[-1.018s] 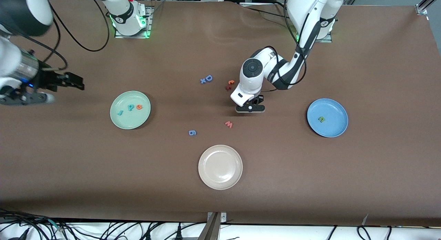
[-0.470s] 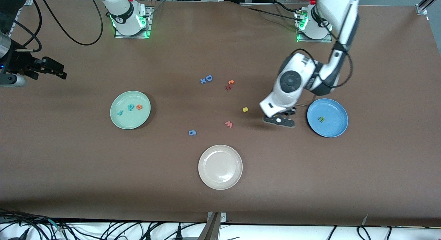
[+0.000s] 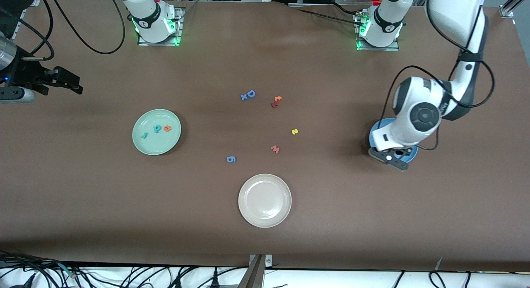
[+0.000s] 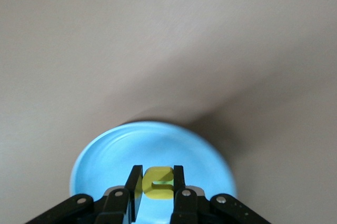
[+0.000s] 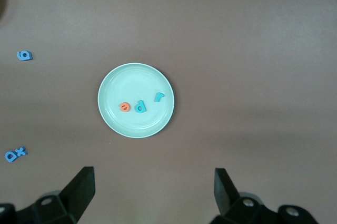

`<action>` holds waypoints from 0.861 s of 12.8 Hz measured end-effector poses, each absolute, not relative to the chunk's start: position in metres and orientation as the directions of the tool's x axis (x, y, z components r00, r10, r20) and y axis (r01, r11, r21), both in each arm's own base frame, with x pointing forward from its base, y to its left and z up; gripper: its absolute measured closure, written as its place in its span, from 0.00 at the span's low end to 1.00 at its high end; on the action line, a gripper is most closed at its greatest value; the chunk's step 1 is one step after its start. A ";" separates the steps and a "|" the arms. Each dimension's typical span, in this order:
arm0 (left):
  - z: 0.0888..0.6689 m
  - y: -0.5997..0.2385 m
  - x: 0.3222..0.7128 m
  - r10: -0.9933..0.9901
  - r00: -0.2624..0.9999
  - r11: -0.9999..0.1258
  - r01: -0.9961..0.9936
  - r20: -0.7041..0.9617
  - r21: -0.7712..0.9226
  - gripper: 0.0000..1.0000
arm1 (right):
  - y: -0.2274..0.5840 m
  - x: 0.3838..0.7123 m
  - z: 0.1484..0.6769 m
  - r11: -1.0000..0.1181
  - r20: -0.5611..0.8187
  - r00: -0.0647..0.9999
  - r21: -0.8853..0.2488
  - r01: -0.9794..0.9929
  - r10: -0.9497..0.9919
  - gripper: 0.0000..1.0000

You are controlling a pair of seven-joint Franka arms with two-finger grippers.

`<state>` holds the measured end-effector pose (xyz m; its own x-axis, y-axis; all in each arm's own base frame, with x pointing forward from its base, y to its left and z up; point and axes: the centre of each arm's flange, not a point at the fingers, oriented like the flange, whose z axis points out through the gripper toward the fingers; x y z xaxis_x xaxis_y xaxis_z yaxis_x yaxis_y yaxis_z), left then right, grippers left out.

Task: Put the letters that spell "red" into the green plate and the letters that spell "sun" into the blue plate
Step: 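Lower the yellow u onto the blue plate and open the left gripper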

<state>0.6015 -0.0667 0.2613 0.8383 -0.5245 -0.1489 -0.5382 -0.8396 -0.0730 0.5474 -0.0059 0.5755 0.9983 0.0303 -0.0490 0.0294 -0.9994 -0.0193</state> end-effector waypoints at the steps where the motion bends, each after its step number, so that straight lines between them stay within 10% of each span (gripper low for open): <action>1: 0.255 -0.050 0.598 -0.537 0.827 -0.831 -0.552 -0.166 -0.061 0.73 | -0.006 0.547 0.576 -0.999 -0.048 0.998 -0.019 0.029 0.030 0.00; 8: 0.185 -0.024 0.577 -0.536 0.811 -0.831 -0.556 -0.233 -0.026 0.73 | -0.012 0.544 0.581 -1.000 -0.039 0.999 -0.019 0.018 0.018 0.00; 11: 0.186 -0.026 0.580 -0.539 0.813 -0.829 -0.558 -0.221 -0.032 0.45 | -0.016 0.545 0.579 -1.000 -0.042 0.999 -0.019 0.010 0.011 0.00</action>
<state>0.5798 -0.0256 0.1863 0.8128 -0.5390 -0.2210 -0.5585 -0.8289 -0.0322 0.5445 -0.0164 0.5795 0.9990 0.0108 -0.0423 0.0101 -0.9998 -0.0189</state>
